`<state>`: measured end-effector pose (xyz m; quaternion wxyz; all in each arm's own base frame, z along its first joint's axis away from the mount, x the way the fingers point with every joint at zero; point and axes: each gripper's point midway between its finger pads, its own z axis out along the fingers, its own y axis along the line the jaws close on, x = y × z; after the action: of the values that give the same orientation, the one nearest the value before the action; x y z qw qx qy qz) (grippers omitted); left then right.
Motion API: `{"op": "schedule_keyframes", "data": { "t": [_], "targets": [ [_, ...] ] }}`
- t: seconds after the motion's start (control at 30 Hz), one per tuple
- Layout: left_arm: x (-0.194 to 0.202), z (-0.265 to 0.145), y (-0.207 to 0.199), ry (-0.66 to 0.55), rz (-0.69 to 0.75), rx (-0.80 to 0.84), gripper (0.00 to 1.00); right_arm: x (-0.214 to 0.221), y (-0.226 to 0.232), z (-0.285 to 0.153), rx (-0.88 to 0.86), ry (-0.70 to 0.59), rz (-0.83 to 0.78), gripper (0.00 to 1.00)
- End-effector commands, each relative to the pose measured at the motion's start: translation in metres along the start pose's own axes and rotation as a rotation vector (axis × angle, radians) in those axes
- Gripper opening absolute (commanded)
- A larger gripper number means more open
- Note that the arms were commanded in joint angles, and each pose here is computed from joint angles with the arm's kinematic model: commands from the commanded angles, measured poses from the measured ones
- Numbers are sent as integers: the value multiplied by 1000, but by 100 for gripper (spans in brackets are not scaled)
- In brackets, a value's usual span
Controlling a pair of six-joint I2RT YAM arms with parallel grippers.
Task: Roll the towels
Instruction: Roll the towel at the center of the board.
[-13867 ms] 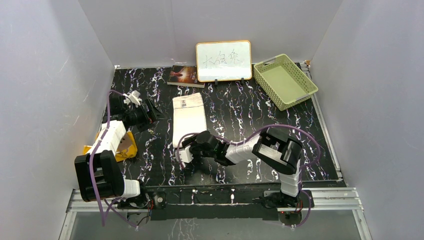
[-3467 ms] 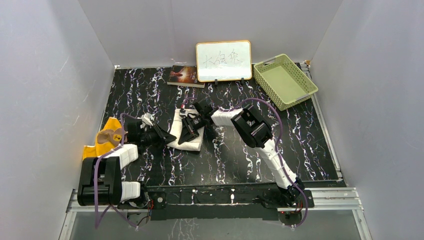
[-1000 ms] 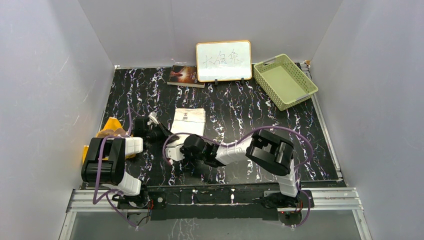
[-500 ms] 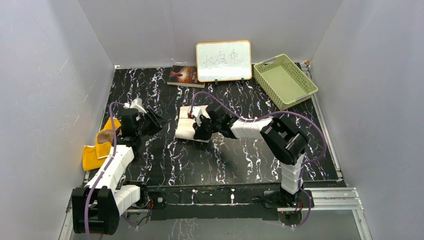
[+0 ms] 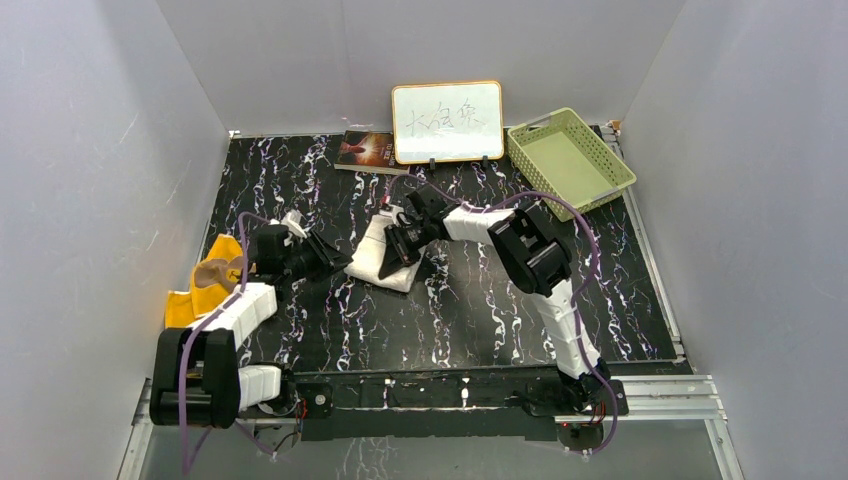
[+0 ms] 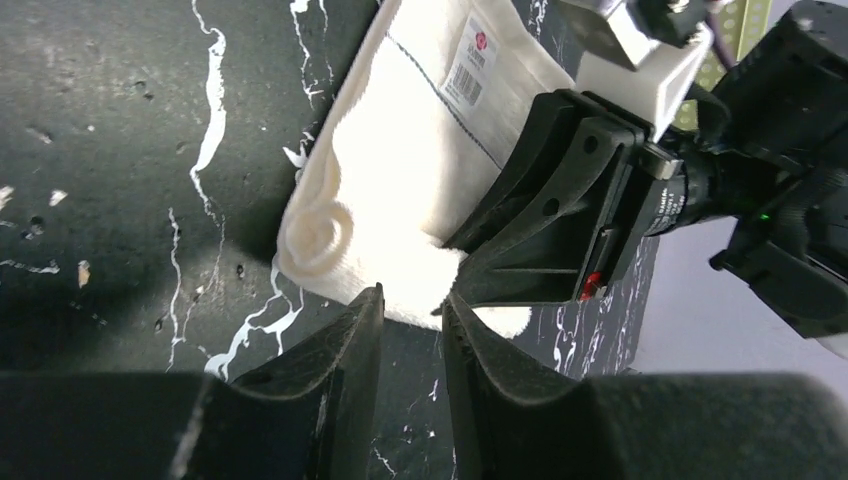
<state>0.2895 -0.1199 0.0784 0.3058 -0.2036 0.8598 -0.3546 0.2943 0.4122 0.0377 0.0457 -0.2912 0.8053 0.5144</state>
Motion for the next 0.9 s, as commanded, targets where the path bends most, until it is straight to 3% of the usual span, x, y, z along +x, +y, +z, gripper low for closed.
{"op": "schedule_keyframes", "data": {
  "t": [0.0,0.2,0.43,0.67,0.7,0.8,0.87],
  "targets": [
    [-11,5,-30,6,24,128,27,7,-1,-13,-69,-16,242,0],
    [-14,24,-38,47,-7,182,26,17,-27,-10,-34,-40,388,0],
    [2,47,-39,134,-45,225,25,13,-35,-8,-33,-69,432,0],
    [13,72,3,145,-64,86,19,4,-36,-11,-5,-89,395,0],
    [15,74,11,145,-57,55,18,0,-37,-14,30,-103,357,5],
    [20,78,26,157,-37,-8,18,-18,-33,-29,132,-168,230,32],
    [23,80,32,171,-27,-34,17,-31,-26,-41,204,-210,134,42]
  ]
}}
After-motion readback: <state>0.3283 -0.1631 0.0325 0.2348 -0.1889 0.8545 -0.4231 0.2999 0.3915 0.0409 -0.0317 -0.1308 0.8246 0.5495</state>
